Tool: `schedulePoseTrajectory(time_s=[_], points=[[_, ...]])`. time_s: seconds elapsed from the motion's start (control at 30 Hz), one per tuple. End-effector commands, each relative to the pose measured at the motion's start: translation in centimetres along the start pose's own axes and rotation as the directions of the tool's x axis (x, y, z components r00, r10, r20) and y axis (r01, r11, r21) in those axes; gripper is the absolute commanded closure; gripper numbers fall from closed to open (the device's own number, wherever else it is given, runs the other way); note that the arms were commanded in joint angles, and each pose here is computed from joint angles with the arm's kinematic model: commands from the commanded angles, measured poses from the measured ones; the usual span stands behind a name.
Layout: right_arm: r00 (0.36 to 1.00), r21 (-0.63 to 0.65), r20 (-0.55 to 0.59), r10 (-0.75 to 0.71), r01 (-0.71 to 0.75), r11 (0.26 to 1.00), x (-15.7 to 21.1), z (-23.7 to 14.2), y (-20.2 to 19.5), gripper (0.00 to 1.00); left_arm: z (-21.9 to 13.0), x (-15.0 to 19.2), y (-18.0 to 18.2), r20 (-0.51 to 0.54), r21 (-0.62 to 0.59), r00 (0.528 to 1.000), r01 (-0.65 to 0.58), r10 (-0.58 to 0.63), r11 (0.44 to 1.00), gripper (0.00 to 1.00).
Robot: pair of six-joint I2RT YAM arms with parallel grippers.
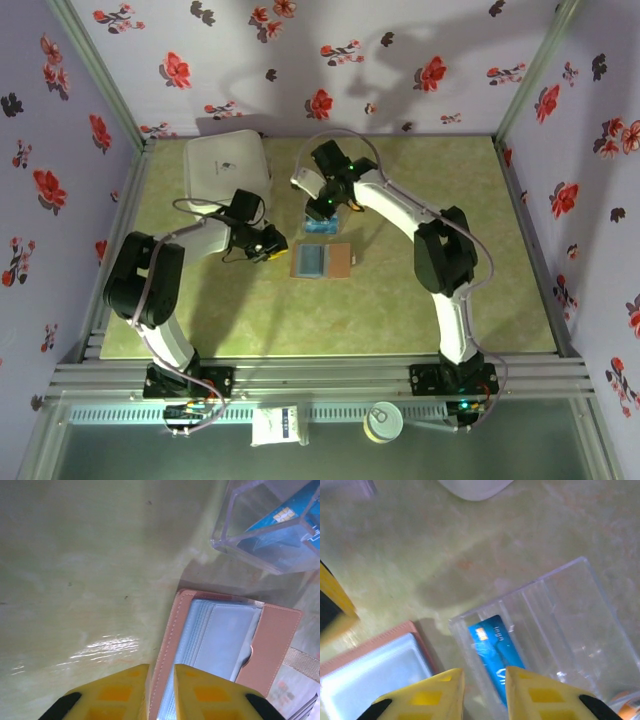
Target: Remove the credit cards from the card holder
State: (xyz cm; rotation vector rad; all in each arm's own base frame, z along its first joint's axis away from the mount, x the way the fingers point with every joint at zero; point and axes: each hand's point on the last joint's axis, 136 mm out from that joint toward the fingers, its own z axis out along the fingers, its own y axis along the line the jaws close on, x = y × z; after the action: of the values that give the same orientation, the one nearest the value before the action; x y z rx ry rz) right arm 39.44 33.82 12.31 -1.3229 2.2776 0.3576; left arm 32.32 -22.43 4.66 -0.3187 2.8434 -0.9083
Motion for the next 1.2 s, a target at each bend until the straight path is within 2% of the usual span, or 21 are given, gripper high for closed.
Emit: schedulePoseTrajectory(time_s=[0.0, 0.17, 0.33, 0.53, 0.7, 0.87, 1.17], points=[[0.953, 0.057, 0.096, 0.287, -0.293, 0.954, -0.7, -0.8, -0.1, 0.73, 0.2, -0.2, -1.7, -0.01, 0.04, 1.0, -0.025, 0.025, 0.999, 0.82], [0.837, 0.045, 0.133, 0.531, -0.541, 0.84, 2.2, -0.7, 1.4, 0.82, 0.9, 0.6, -2.0, -0.04, 0.042, 0.998, -0.05, 0.052, 0.998, 0.83], [0.666, -0.059, 0.188, 0.722, -0.726, 0.685, 3.9, -0.8, 2.8, 0.88, 1.7, 1.2, -1.8, -0.062, 0.032, 0.996, -0.06, 0.062, 0.998, 0.86], [0.522, -0.127, 0.038, 0.852, -0.843, 0.523, 5.6, 0.4, 5.2, 0.91, 2.4, 1.9, -1.5, -0.082, 0.024, 0.995, -0.059, 0.06, 0.998, 0.92], [0.474, -0.171, -0.05, 0.879, -0.871, 0.46, 6.3, 1.7, 6.7, 0.85, 2.9, 2.3, -1.0, -0.097, 0.011, 0.994, -0.049, 0.05, 0.999, 0.96], [0.429, -0.197, -0.093, 0.899, -0.893, 0.406, 6.7, 2.6, 7.5, 0.76, 3.2, 2.6, 0.0, -0.106, -0.029, 0.994, -0.046, 0.042, 0.999, 0.98], [0.393, -0.197, -0.164, 0.905, -0.912, 0.361, 8.1, 3.7, 8.7, 0.77, 3.3, 3.0, 1.2, -0.119, -0.082, 0.992, -0.048, 0.038, 0.996, 0.99]])
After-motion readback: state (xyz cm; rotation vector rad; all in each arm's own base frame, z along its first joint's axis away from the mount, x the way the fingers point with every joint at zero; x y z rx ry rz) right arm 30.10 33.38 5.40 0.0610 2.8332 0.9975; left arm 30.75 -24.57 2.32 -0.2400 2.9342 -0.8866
